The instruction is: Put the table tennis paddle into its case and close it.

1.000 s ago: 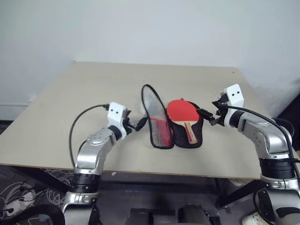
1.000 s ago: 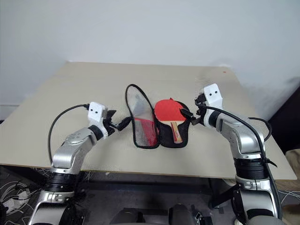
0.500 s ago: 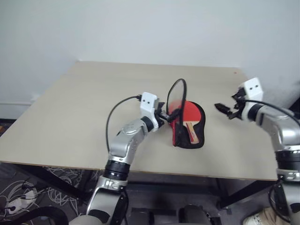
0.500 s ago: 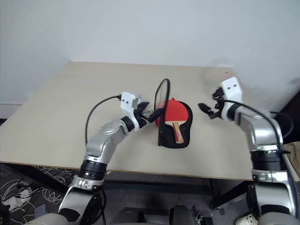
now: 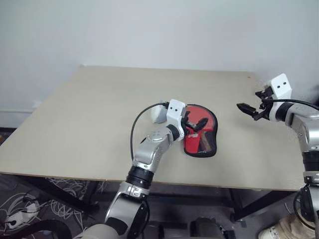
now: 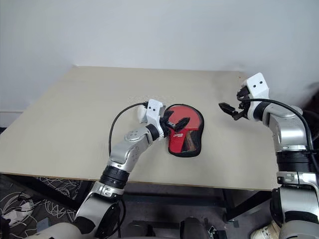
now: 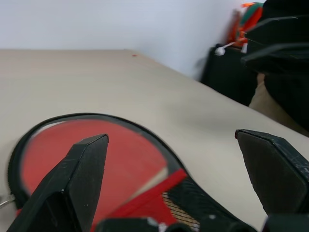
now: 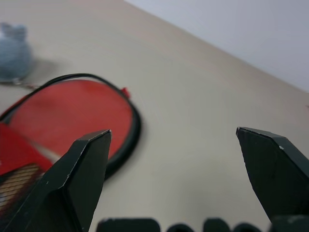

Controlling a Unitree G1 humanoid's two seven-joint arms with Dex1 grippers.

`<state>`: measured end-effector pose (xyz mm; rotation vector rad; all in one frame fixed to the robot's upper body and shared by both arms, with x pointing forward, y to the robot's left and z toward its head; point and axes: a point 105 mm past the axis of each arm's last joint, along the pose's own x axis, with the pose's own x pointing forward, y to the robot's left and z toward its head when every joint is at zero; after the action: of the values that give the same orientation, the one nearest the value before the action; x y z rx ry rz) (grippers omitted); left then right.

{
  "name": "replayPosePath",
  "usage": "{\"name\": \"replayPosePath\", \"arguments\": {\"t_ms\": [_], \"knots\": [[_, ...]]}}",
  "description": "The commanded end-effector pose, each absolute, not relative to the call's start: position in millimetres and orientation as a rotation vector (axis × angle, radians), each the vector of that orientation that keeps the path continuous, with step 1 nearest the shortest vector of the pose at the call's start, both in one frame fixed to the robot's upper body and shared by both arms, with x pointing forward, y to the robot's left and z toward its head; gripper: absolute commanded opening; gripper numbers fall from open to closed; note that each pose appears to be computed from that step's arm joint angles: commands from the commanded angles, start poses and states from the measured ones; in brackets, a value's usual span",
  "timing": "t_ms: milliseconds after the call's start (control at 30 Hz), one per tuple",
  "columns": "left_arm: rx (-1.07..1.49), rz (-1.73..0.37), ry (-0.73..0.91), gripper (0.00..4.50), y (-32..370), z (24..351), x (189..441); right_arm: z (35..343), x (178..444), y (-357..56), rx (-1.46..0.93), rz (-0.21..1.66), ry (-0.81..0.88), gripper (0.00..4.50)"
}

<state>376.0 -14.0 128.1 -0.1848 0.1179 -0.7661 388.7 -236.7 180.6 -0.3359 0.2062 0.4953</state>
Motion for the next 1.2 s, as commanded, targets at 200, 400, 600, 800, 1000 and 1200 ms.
{"name": "replayPosePath", "arguments": {"t_ms": [200,400,600,800,1000,1200], "knots": [[-0.345,-0.691,0.124,4.5,34,150,371,188,380,-212,-0.344,0.578,0.151,4.49],[-0.477,-0.66,0.285,4.5,80,128,344,181,375,-199,-0.333,0.626,0.165,4.49],[-0.619,-0.666,0.417,4.5,94,103,319,178,374,-188,-0.321,0.655,0.168,4.49],[-0.775,-0.696,0.455,4.5,80,96,312,176,374,-178,-0.307,0.674,0.167,4.49],[-0.833,-0.725,0.529,4.5,59,90,309,173,372,-172,-0.297,0.687,0.166,4.49],[-0.919,-0.728,0.575,4.5,52,89,310,173,365,-168,-0.307,0.723,0.162,4.49]]}}
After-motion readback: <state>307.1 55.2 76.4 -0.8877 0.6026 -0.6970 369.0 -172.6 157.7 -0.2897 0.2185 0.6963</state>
